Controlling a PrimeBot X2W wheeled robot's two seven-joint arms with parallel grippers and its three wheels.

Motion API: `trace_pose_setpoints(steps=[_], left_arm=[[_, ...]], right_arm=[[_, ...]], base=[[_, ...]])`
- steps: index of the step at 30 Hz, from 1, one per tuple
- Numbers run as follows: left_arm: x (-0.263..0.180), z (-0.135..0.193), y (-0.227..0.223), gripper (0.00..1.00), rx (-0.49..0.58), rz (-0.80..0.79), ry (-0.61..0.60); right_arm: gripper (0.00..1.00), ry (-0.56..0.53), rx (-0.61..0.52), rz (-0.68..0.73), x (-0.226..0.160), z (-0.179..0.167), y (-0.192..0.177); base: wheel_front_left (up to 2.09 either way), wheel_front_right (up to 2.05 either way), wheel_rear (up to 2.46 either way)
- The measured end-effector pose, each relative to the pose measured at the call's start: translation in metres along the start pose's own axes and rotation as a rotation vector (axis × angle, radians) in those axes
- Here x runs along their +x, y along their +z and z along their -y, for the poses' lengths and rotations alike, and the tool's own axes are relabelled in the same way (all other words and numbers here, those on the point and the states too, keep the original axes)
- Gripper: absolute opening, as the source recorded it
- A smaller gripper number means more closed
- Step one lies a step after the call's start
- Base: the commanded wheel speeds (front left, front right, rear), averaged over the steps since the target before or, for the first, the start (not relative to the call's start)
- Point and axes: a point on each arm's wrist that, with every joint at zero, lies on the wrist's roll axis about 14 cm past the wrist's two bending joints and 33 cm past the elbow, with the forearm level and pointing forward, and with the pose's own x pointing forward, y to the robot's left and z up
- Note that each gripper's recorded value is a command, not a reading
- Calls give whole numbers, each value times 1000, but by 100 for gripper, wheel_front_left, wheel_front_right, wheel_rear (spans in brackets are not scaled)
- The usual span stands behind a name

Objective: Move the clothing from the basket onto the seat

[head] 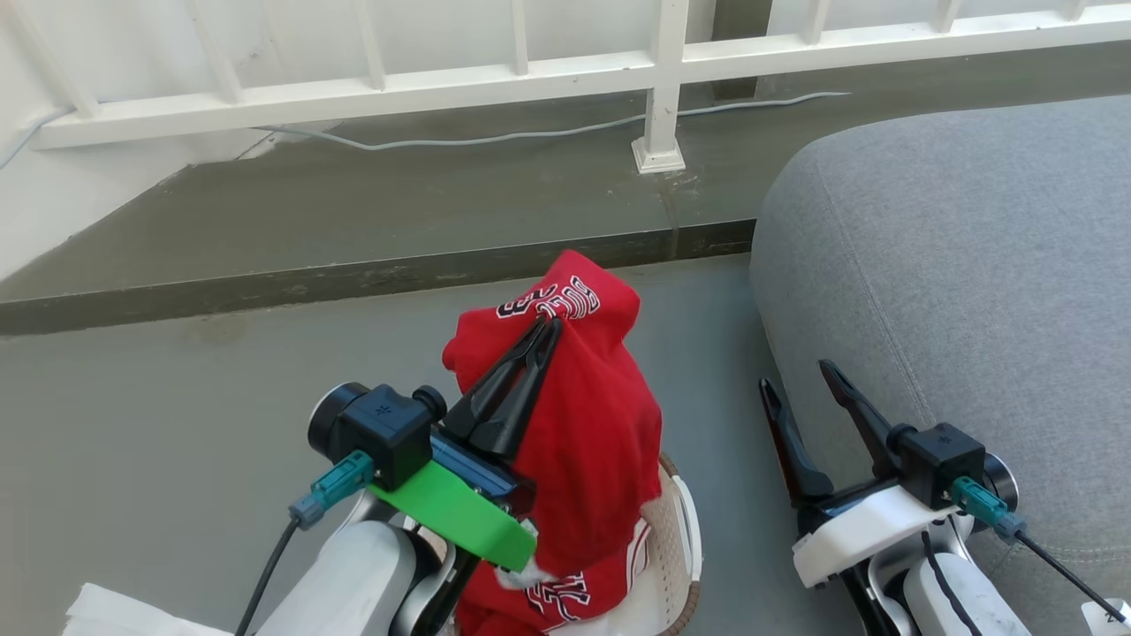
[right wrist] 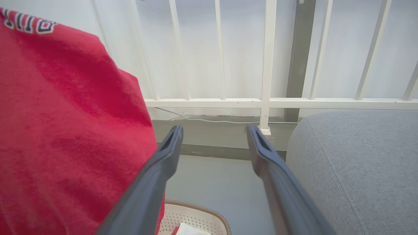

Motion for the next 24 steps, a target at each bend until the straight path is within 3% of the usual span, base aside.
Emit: trace_pose_setpoints(steps=[6, 13, 18, 24], left_arm=[[0, 2, 4, 0, 3, 11, -6], [-2, 1, 4, 0, 0, 8, 0], [-2, 1, 2, 0, -2, -1, 1], [-2, 3, 1, 0, -5, -10, -4]], right_arm=[[100, 33, 3, 73, 4, -11, 23], [100, 192, 51, 177, 6, -61, 56], [100, 322, 90, 186, 2, -102, 61], [100, 386, 116, 123, -1, -123, 45]], base=[[0, 0, 0], [0, 0, 0], [0, 0, 0], [0, 0, 0]])
